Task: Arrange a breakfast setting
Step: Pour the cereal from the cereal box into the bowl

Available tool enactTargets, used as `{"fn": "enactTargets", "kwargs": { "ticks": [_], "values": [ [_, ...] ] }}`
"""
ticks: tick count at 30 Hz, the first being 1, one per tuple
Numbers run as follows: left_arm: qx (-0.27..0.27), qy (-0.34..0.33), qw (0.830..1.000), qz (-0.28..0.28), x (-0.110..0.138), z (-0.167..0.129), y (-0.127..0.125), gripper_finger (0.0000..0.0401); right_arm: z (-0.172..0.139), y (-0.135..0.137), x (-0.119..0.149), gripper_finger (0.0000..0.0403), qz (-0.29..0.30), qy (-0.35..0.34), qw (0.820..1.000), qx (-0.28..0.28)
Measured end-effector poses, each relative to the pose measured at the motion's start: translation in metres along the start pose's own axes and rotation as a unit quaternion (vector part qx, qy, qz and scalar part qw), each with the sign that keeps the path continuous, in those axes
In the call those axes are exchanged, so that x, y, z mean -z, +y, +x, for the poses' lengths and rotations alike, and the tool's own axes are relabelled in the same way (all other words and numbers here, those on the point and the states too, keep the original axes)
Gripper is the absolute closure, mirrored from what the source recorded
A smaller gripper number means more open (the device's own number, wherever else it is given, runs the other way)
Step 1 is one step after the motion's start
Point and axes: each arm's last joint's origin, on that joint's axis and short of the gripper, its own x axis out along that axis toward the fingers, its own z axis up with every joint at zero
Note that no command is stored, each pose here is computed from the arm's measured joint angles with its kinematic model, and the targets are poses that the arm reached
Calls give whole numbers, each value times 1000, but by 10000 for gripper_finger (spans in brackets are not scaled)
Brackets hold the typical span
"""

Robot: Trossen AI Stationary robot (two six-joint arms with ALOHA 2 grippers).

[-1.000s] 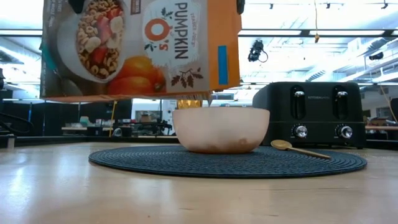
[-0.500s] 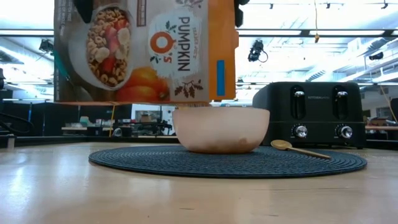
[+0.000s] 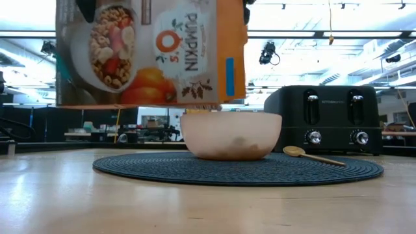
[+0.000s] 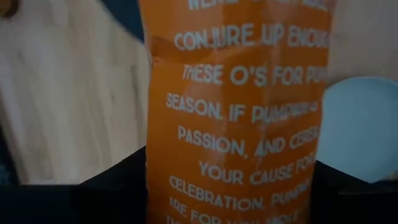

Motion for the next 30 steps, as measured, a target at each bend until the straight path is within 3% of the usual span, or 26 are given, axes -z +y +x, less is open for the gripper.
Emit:
{"fn": "enactTargets", "kwargs": {
  "ticks": [3,7,11,28,30],
  "values": [
    [-6,3,1000,10,0,0,-5,145,2,10,-1,220,-21,-12,999,-31],
    [3,0,1000,4,-1,0,-5,145,2,9,2,220,-16,2,1000,19],
    [-24,2,1000,7,-2,0,-3,145,3,7,1,220,-9,-1,1000,12],
    [-21,7,1000,-11,0,0,-2,145,8,2,1,220,-9,-4,1000,28],
    [-16,7,1000,-13,0,0,-2,145,8,1,0,220,-1,-7,1000,10]
  ]
}}
